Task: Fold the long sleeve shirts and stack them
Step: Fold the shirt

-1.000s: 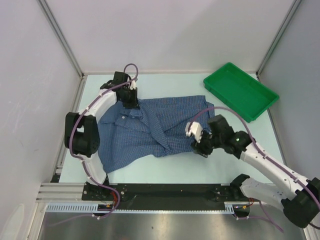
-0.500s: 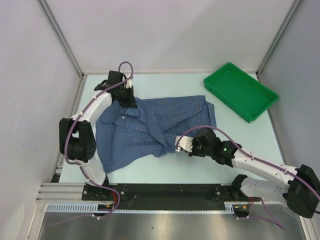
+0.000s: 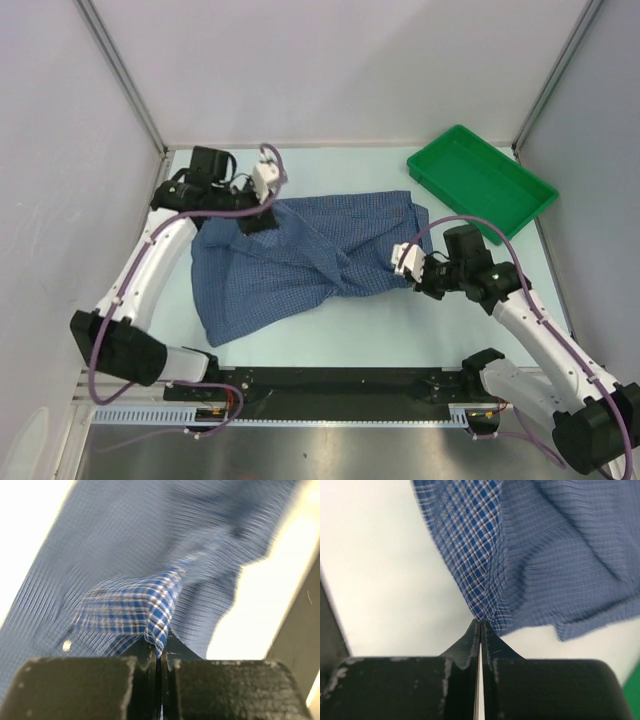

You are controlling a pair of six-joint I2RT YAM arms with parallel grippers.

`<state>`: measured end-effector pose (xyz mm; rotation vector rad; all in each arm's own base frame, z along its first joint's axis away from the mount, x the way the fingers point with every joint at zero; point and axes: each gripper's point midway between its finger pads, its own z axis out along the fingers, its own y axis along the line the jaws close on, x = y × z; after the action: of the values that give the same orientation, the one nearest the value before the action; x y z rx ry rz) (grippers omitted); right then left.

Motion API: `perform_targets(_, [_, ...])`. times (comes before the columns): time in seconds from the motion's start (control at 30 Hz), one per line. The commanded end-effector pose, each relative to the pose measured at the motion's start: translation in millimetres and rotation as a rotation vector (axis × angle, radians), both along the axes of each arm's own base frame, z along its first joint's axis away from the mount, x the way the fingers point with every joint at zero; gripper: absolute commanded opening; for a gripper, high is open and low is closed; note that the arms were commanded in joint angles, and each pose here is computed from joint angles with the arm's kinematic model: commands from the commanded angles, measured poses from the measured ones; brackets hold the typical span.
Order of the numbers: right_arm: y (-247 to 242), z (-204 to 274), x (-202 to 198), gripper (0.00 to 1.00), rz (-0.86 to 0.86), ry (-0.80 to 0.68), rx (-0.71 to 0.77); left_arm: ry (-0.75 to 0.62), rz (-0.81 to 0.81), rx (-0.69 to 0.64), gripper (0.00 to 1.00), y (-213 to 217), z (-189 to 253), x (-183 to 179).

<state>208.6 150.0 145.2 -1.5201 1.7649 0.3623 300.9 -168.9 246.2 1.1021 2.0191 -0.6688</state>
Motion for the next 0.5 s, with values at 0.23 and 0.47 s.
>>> perform_targets(0.23, [-11.7, -58.3, -64.9, 0.04, 0.257, 0.195, -0.076, -0.01, -0.959, 0.013, 0.0, -81.0, 15.5, -236.6])
perform_targets(0.47, [-32.4, -62.5, -47.8, 0.58, 0.06, 0.219, -0.099, 0.011, -1.262, -0.126, 0.0, -129.2, 82.0, -324.7])
